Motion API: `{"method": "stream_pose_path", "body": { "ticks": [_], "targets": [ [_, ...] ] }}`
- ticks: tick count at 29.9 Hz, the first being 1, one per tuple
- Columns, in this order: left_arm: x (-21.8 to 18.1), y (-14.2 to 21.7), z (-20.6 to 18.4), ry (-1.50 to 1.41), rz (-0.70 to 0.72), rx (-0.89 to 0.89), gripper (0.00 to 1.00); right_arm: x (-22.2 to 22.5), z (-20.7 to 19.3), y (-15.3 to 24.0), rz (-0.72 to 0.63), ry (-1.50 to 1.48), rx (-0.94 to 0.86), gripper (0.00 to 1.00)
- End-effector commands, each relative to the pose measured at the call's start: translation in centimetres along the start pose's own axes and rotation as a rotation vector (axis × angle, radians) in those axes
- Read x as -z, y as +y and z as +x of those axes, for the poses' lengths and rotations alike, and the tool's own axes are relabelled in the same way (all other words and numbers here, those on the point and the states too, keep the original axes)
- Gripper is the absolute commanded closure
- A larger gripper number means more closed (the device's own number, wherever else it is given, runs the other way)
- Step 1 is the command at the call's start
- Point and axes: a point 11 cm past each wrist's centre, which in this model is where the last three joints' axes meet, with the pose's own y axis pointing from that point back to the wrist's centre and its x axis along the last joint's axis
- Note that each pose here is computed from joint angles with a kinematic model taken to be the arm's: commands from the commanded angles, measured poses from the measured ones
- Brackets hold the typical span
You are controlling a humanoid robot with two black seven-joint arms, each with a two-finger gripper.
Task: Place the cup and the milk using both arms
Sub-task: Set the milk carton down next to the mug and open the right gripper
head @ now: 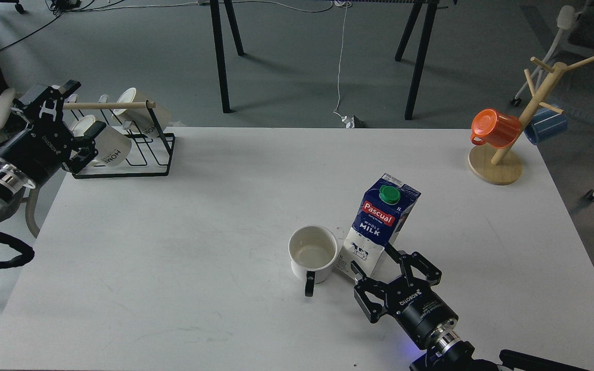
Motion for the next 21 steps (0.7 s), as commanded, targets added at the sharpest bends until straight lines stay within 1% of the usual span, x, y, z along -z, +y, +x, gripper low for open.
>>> {"method": "stream_pose_path", "body": {
  "ticks": [1,21],
  "targets": [
    [0.0,0.0,0.0,0.0,0.0,0.0,0.06,-0.3,0.1,-0.1,-0.005,0.002,-0.005,0.24],
    [0.0,0.0,0.0,-0.001,0.002,-0.001,0.06,-1.8,1.0,1.0,-0.034,0.011,-0.005,0.22]
  ]
}}
